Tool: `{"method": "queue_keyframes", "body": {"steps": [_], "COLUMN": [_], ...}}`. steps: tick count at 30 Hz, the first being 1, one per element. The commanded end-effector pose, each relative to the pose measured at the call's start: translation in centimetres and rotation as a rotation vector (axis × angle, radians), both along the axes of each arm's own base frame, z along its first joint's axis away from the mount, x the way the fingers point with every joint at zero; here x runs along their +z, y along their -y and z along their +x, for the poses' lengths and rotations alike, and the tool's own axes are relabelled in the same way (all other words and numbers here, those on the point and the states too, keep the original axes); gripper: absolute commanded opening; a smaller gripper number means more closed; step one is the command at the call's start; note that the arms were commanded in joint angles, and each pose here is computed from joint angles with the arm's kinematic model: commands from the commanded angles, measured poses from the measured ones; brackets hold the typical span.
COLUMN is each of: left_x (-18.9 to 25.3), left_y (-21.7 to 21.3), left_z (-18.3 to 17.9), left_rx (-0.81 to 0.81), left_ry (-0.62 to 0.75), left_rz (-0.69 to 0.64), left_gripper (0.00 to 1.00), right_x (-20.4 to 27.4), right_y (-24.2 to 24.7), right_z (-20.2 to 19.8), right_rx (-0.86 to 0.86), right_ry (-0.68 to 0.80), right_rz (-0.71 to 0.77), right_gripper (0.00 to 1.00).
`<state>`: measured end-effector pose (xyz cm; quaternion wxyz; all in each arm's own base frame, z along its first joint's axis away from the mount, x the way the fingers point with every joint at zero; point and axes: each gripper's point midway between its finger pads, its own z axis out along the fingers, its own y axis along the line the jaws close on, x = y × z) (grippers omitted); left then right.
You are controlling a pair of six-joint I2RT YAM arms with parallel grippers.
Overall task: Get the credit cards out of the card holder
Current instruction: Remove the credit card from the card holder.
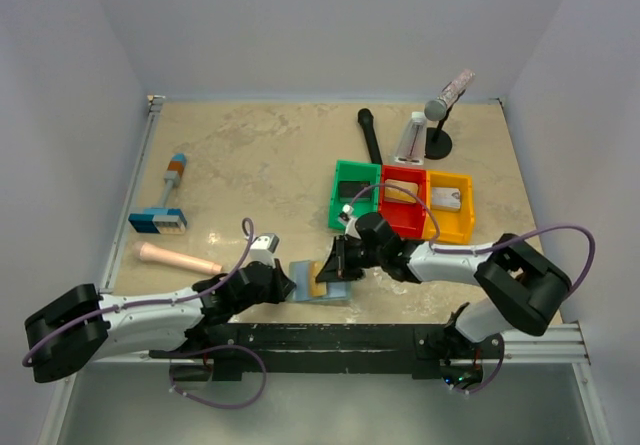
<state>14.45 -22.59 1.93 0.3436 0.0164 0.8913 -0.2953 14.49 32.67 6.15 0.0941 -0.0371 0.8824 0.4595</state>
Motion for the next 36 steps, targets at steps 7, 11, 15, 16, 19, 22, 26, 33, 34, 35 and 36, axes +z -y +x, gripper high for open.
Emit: {"method": "queue_keyframes", "body": {"steps": [7, 11, 15, 16, 19, 22, 26, 33, 34, 35, 36], "left_x": [-0.8, 0.1, 1.2, 1.7, 4.2, 6.9, 10.8, 15.5, 15.9, 16.1, 16.2], "left_y": [-2.2, -2.0, -1.9, -1.9, -1.3, -0.6, 0.7, 3.1, 3.1, 3.2, 3.3], "left_z": [-0.5, -0.2, -0.1, 0.0, 0.4, 0.6, 0.3, -1.7, -1.9, -2.1, -2.2], "left_rx": [0.030, 0.034, 0.028, 0.025, 0.015, 0.004, -0.047, -0.201, -0.213, -0.224, -0.233], "left_ry": [-0.005, 0.010, 0.025, 0.037, 0.082, 0.113, 0.173, 0.310, 0.329, 0.343, 0.351], "left_rz": [0.057, 0.044, 0.045, 0.035, -0.017, -0.074, -0.208, -0.523, -0.555, -0.581, -0.599], "left_gripper": [0.00, 0.00, 0.08, 0.18, 0.46, 0.62, 0.65, 0.64, 0.64, 0.64, 0.64], "right_x": [1.9, 2.6, 4.0, 4.6, 6.2, 7.9, 9.8, 11.7, 11.7, 11.9, 12.1], "right_y": [1.4, 2.2, 2.9, 3.1, 3.6, 3.8, 3.4, 2.1, 1.9, 1.7, 1.5], "right_z": [0.6, 0.6, 0.7, 0.7, 0.5, 0.1, -0.7, -1.8, -1.8, -1.9, -1.9], "right_rx": [-0.014, -0.017, -0.014, -0.013, 0.006, 0.051, 0.118, 0.155, 0.158, 0.163, 0.159], "right_ry": [0.082, 0.111, 0.161, 0.178, 0.222, 0.272, 0.312, 0.321, 0.317, 0.312, 0.313], "right_rz": [-0.039, -0.076, -0.095, -0.096, -0.095, -0.080, -0.017, 0.137, 0.150, 0.169, 0.187], "right_gripper": [0.00, 0.00, 0.00, 0.00, 0.00, 0.00, 0.00, 0.00, 0.00, 0.00, 0.00]}}
